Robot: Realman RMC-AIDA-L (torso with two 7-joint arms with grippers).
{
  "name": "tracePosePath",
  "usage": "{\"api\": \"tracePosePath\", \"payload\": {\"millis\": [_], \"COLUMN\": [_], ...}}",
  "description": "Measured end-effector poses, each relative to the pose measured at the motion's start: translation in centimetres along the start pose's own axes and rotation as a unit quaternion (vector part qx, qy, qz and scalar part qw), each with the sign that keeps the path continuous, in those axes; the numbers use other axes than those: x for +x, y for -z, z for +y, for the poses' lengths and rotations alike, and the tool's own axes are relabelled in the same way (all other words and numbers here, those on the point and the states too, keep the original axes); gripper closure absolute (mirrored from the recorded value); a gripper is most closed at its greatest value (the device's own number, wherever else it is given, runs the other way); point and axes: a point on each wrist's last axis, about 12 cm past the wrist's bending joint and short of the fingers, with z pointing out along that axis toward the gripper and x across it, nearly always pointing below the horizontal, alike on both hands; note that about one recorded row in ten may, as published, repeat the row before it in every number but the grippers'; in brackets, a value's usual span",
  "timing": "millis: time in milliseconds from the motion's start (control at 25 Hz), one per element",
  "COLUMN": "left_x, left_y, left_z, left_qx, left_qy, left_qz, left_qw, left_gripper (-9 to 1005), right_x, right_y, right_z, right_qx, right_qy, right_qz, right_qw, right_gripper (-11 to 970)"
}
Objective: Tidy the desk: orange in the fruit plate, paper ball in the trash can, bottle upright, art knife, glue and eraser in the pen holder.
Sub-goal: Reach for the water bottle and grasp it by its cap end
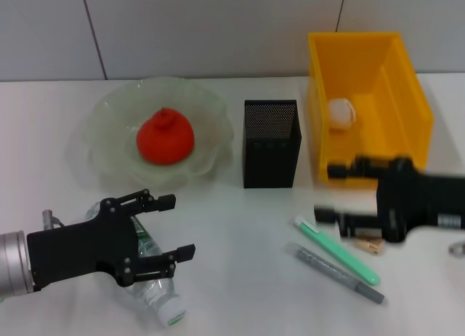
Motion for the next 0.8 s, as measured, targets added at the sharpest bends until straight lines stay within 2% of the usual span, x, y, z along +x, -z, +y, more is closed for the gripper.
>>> {"api": "tracePosePath", "payload": {"millis": [80,280,400,480,640,680,720,800], "left_x": [-0.4,-2.8,-4.4,-6.0,-7.7,-8.4,-8.4,-9.1], "left_y": [0.2,0.9,0.7,-0.3,-1.9,-2.6,-2.6,-3.2], "left_z": [0.2,0.8,1.0,1.2,1.2,1.3,1.3,1.5], "left_qx": [0.012,0.066,0.102,0.138,0.174,0.184,0.184,0.194], "left_qy": [-0.008,-0.057,-0.094,-0.136,-0.189,-0.214,-0.214,-0.234], "left_qz": [0.01,0.059,0.103,0.152,0.203,0.221,0.221,0.232], "left_qw": [1.0,0.994,0.985,0.969,0.945,0.934,0.934,0.924], "left_gripper": [186,186,185,185,186,186,186,186], "right_x": [2.6,4.8,5.1,5.6,6.0,6.1,6.2,6.3], "right_y": [0.1,0.1,0.0,0.1,0.3,0.3,0.3,0.4], "right_z": [0.9,1.8,1.9,2.1,2.1,2.1,2.1,2.1], "right_qx": [-0.026,-0.041,-0.042,-0.042,-0.037,-0.036,-0.035,-0.035], "right_qy": [-0.008,-0.031,-0.039,-0.051,-0.063,-0.066,-0.068,-0.072], "right_qz": [0.0,-0.002,-0.003,-0.005,-0.008,-0.01,-0.011,-0.014], "right_qw": [1.0,0.999,0.998,0.998,0.997,0.997,0.997,0.997], "right_gripper": [221,221,221,221,221,221,221,221]}}
